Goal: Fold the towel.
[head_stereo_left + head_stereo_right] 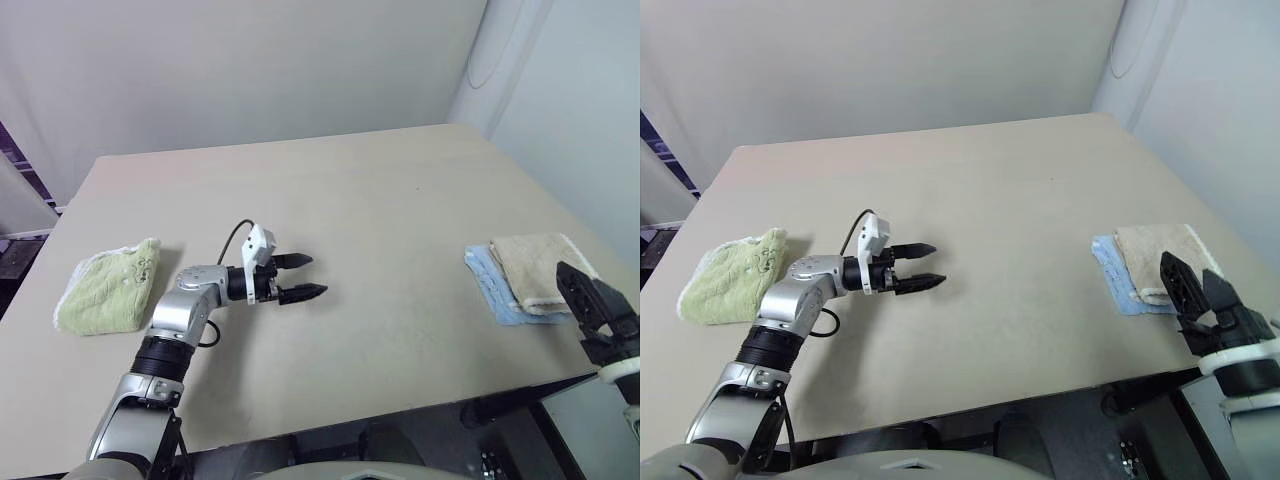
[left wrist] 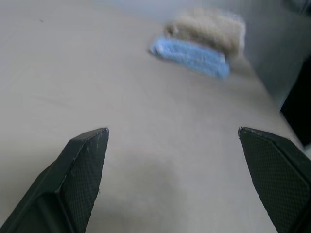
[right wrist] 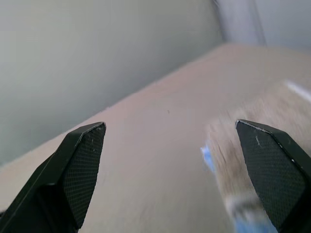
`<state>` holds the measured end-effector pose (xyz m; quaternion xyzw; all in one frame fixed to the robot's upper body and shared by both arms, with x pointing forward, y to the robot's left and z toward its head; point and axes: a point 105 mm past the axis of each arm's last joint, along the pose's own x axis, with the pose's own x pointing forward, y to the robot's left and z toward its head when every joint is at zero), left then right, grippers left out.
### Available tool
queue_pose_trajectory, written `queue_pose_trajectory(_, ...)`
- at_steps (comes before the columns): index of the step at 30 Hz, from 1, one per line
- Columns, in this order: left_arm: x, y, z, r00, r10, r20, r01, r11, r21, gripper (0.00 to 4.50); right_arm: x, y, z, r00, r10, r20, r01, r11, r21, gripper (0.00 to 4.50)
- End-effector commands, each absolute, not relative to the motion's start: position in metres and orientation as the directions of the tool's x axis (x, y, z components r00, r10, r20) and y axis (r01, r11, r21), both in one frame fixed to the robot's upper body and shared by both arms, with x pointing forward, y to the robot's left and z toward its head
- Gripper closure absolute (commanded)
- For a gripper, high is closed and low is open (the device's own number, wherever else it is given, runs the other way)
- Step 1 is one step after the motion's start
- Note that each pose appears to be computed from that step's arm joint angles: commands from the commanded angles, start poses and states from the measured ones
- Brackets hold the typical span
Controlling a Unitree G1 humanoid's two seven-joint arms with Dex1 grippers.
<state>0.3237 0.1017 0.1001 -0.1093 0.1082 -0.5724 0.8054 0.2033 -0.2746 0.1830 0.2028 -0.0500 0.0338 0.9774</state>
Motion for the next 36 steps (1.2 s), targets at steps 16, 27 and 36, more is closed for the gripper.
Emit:
queue_pose_trajectory(16,0.280,0.145,0.123,0.272,-0.956,-0.109,0.896,0.293,-0.335,0.00,0.251,-0.256,0.176,0.971,0.184,0.151,-0.222,0.929,0.298,0.03)
queue_pose_trajectory(27,0.275,0.153,0.129,0.271,-0.949,-0.164,0.902,0.309,-0.300,0.00,0.257,-0.257,0.179,0.964,0.178,0.196,-0.233,0.921,0.313,0.03)
queue_pose_trajectory(36,0.278,0.149,0.139,0.269,-0.948,-0.168,0.905,0.308,-0.293,0.00,0.256,-0.261,0.183,0.957,0.153,0.245,-0.225,0.926,0.301,0.03)
